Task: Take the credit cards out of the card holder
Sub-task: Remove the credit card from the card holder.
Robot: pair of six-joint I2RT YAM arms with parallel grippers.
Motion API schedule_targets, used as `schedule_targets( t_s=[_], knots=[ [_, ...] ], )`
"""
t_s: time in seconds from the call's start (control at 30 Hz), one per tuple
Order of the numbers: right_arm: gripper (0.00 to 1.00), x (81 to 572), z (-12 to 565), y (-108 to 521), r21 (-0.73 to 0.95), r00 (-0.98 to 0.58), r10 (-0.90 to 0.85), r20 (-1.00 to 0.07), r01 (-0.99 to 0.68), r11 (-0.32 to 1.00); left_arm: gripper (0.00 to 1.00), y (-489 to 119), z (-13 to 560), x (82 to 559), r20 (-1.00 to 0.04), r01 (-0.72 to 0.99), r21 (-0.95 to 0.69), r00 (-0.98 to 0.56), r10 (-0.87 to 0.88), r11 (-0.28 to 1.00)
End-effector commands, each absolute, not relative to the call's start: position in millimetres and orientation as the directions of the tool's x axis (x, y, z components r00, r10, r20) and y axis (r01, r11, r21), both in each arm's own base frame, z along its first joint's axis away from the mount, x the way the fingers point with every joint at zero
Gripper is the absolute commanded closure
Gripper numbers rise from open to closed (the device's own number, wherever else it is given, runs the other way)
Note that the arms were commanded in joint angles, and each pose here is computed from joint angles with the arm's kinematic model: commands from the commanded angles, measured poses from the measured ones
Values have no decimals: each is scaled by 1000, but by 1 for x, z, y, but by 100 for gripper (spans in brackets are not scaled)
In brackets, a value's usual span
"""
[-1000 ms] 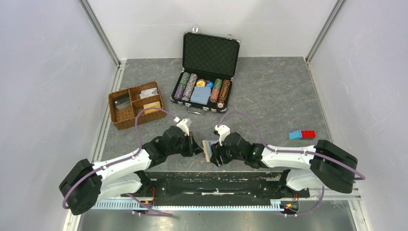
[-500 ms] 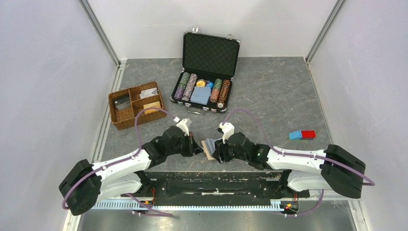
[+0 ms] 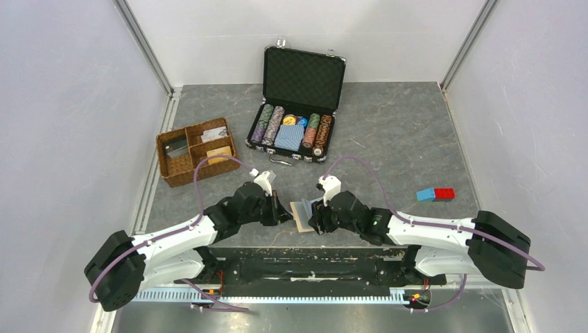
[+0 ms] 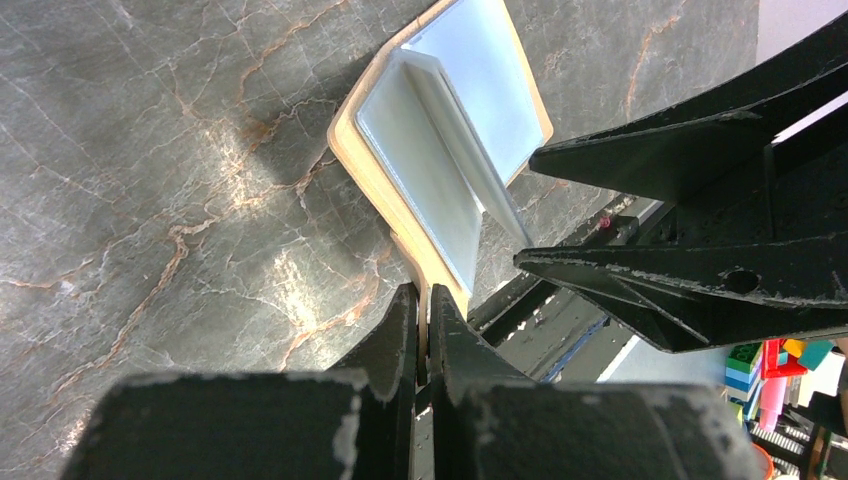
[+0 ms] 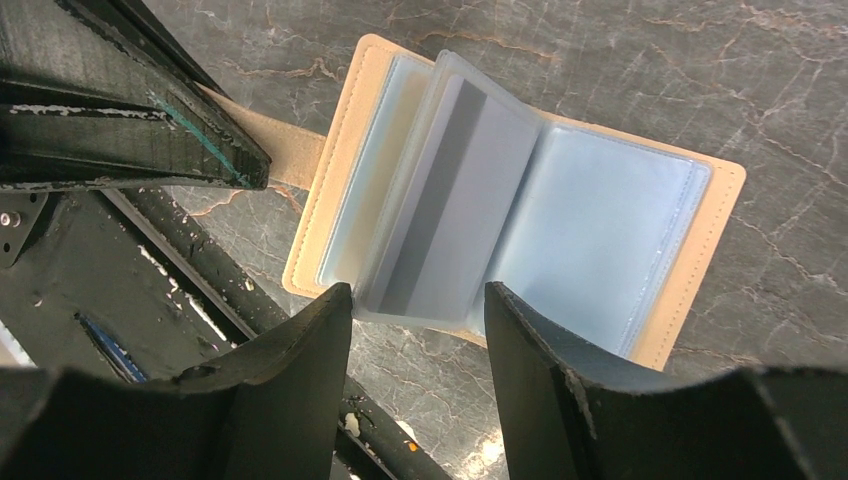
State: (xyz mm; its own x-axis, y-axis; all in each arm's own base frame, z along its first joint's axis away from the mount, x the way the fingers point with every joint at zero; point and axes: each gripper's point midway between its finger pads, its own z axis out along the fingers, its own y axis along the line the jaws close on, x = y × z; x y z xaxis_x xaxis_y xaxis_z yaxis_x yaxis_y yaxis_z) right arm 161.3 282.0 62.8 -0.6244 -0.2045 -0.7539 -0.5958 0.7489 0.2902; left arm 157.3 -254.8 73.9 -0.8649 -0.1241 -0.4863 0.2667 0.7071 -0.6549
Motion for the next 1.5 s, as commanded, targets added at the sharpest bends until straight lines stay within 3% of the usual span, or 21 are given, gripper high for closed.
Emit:
schedule_targets(
  t_s=[0.0, 1.03, 1.33, 1.47],
  knots=[
    [46, 171, 71, 274, 259, -601, -176, -779, -565, 783, 98, -254, 76, 157, -511, 296, -644, -853, -108, 706],
    [43, 182, 80, 275, 161, -562, -251, -788, -582, 797, 98, -247, 60, 163, -520, 294, -564, -852, -56, 771],
    [64, 180, 82, 279, 185, -566, -241, -788, -592, 785, 96, -233, 56, 172, -538, 269, -481, -842, -38, 835],
    [67, 176, 87, 288, 225, -566, -222, -794, -613, 757, 82, -231, 53, 172, -529, 257, -468, -848, -36, 845]
  ],
)
